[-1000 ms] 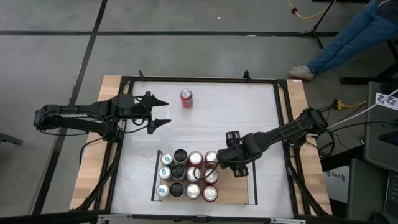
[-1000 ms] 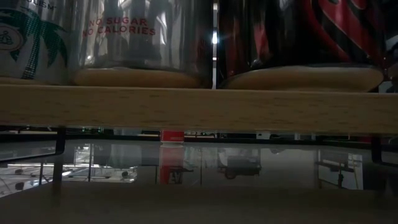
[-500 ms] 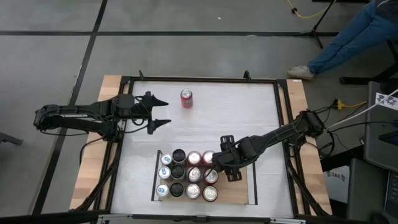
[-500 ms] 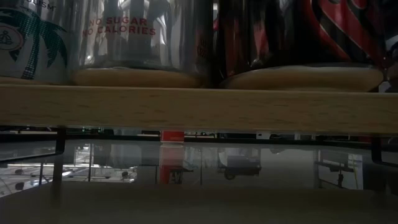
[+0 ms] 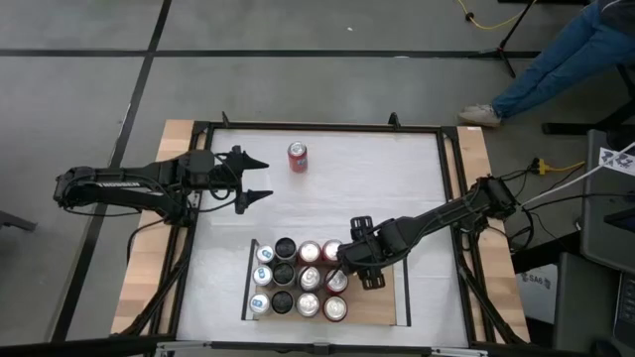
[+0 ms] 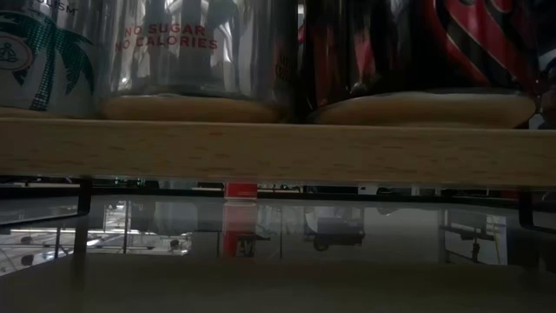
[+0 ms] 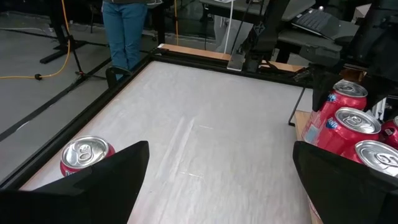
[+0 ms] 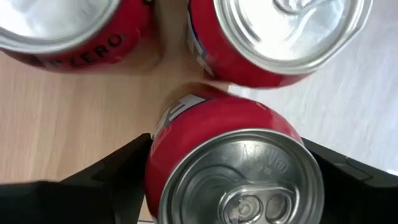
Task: Place canned beverage on shelf
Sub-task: Put the red soda can on the shelf
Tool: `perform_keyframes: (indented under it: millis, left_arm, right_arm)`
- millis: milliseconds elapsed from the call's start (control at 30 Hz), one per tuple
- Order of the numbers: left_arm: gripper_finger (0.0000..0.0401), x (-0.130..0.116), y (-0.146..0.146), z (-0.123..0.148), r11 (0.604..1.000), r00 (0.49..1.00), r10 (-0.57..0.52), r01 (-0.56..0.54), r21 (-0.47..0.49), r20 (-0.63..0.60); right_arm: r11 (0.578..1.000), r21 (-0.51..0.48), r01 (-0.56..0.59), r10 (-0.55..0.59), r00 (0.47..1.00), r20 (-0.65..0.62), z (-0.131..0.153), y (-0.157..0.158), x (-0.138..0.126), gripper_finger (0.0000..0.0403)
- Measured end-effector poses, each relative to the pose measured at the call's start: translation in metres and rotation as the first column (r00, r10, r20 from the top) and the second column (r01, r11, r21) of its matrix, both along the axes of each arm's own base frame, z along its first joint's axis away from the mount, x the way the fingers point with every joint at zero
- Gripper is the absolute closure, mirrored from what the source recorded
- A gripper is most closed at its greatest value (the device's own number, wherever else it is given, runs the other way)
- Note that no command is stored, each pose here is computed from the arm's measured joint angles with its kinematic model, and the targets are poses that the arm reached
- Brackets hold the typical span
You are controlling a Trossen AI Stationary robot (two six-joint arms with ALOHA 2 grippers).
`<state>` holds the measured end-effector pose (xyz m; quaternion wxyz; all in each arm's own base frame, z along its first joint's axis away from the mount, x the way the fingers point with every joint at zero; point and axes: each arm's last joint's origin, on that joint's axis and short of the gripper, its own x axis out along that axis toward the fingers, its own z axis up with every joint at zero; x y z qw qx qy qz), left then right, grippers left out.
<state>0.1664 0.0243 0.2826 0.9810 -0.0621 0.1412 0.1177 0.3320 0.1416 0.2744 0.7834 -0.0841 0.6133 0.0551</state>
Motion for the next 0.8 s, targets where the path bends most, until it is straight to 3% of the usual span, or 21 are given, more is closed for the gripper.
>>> perform_keyframes:
  millis: [233,800]
  left_arm:
    - [0.0012,0.0,0.0,0.0,1.0,1.0,0.0,0.0,0.0,0.0]
    - [0.0012,0.0,-0.0001,0.0,1.0,1.0,0.0,0.0,0.0,0.0]
  right_arm:
    - [1.0,0.003,0.0,0.0,1.0,0.008,0.0003,0.0003,0.0008,0.0058]
    - [1.0,0.024,-0.006,0.006,1.0,-0.008,0.0,0.0008,-0.0001,0.0054]
